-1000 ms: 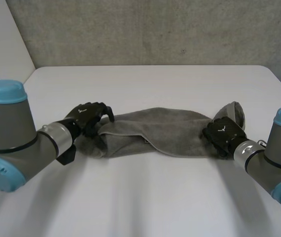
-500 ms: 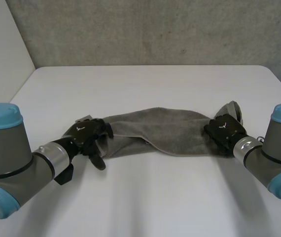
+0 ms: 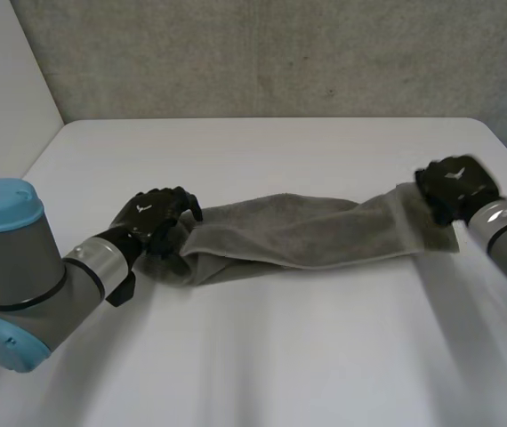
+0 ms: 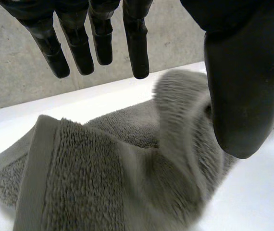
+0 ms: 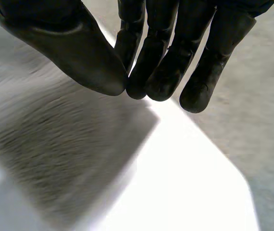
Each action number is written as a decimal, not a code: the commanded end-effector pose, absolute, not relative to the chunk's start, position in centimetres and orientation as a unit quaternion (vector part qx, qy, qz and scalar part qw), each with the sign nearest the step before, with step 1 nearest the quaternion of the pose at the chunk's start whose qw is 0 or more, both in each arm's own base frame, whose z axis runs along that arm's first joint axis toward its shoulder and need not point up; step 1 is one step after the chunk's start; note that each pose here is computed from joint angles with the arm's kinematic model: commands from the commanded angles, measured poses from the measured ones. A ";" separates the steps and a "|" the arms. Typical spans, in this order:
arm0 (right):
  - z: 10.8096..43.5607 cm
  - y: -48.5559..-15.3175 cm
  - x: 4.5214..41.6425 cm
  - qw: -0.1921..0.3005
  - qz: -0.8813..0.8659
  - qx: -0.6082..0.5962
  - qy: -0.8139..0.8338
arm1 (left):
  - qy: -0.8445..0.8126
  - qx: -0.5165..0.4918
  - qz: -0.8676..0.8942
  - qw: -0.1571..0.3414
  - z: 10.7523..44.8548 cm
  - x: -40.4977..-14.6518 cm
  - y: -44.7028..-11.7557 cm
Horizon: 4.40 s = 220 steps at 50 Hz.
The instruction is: Fold the towel.
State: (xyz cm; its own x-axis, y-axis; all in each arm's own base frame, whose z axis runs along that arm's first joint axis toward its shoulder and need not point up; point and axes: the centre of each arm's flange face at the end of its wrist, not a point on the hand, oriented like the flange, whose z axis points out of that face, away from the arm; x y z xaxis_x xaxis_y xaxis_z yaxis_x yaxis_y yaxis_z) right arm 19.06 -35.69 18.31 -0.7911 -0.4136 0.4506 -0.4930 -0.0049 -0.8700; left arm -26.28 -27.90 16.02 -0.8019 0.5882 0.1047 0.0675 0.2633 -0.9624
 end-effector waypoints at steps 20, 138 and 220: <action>17.5 -31.2 18.9 -0.061 0.563 0.311 -0.763 | -0.772 -0.217 0.550 0.233 14.4 -26.4 -27.5; 18.3 -30.7 21.6 -0.189 0.454 0.338 -0.802 | -0.754 -0.229 0.575 0.218 17.1 -24.3 -28.2; 15.5 -27.3 24.0 -0.060 0.510 0.410 -0.753 | -0.731 -0.297 0.595 0.153 14.0 -24.0 -28.7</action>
State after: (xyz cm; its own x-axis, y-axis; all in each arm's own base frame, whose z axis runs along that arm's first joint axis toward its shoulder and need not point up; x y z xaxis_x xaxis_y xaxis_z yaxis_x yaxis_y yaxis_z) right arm 23.99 -27.36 15.16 -0.6557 -0.6808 0.3265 -0.5612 0.1500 -0.8140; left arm -24.31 -28.39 13.64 -0.7669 0.6273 -0.1357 0.2628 0.1140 -0.9581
